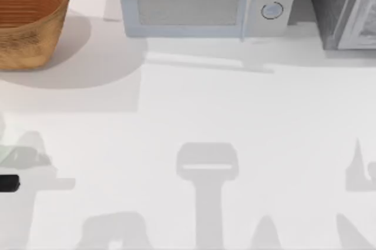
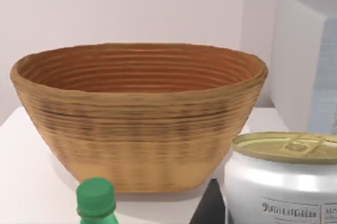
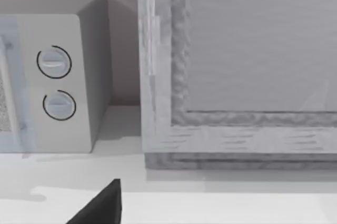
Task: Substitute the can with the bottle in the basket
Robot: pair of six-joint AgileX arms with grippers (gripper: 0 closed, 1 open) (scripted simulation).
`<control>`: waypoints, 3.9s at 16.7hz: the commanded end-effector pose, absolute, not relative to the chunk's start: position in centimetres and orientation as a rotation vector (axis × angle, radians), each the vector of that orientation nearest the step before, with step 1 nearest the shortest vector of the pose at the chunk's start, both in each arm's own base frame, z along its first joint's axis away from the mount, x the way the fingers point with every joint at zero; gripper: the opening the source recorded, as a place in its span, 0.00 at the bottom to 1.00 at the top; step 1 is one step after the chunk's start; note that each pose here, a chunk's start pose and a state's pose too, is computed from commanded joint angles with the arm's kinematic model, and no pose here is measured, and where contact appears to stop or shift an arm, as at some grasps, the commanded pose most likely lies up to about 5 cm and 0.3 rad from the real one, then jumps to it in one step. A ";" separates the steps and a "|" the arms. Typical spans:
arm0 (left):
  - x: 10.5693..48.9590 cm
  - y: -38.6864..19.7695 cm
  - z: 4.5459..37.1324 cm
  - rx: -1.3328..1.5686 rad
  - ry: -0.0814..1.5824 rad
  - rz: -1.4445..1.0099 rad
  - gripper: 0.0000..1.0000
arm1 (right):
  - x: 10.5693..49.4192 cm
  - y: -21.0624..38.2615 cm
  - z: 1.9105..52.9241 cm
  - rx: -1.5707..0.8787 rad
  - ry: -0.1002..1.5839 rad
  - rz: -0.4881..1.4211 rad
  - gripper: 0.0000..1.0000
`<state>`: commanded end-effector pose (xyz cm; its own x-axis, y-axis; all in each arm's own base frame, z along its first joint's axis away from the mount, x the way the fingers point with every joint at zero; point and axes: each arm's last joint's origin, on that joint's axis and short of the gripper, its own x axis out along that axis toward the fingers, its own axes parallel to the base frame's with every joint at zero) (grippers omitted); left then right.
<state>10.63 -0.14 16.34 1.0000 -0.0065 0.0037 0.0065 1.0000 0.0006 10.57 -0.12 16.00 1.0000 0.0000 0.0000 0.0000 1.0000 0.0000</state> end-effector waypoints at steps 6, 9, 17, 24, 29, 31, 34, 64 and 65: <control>11.7 -0.8 21.2 -0.009 -0.101 -0.147 0.00 | 10.6 -0.1 16.0 0.000 0.000 0.000 1.00; 13.2 -1.4 23.8 -0.010 -0.141 -0.246 0.00 | 10.6 -0.1 16.0 0.000 0.000 0.000 1.00; 18.7 -3.1 28.5 -0.002 -0.205 -0.488 0.00 | 10.6 -0.1 16.0 0.000 0.000 0.000 1.00; 24.5 -5.2 29.9 0.023 -0.248 -0.691 0.00 | 10.6 -0.1 16.0 0.000 0.000 0.000 1.00; 28.8 -6.7 29.4 0.043 -0.266 -0.815 0.00 | 10.6 -0.1 16.0 0.000 0.000 0.000 1.00; 30.4 -7.3 28.7 0.050 -0.267 -0.861 0.00 | 10.6 -0.1 16.0 0.000 0.000 0.000 1.00; 32.8 -8.3 27.4 0.062 -0.269 -0.932 0.00 | 10.6 -0.1 16.0 0.000 0.000 0.000 1.00; 40.8 -17.9 1.8 0.000 0.000 -1.591 0.00 | 10.6 -0.1 16.0 0.000 0.000 0.000 1.00; 40.8 -17.9 1.8 0.000 0.000 -1.591 0.00 | 10.6 -0.1 16.0 0.000 0.000 0.000 1.00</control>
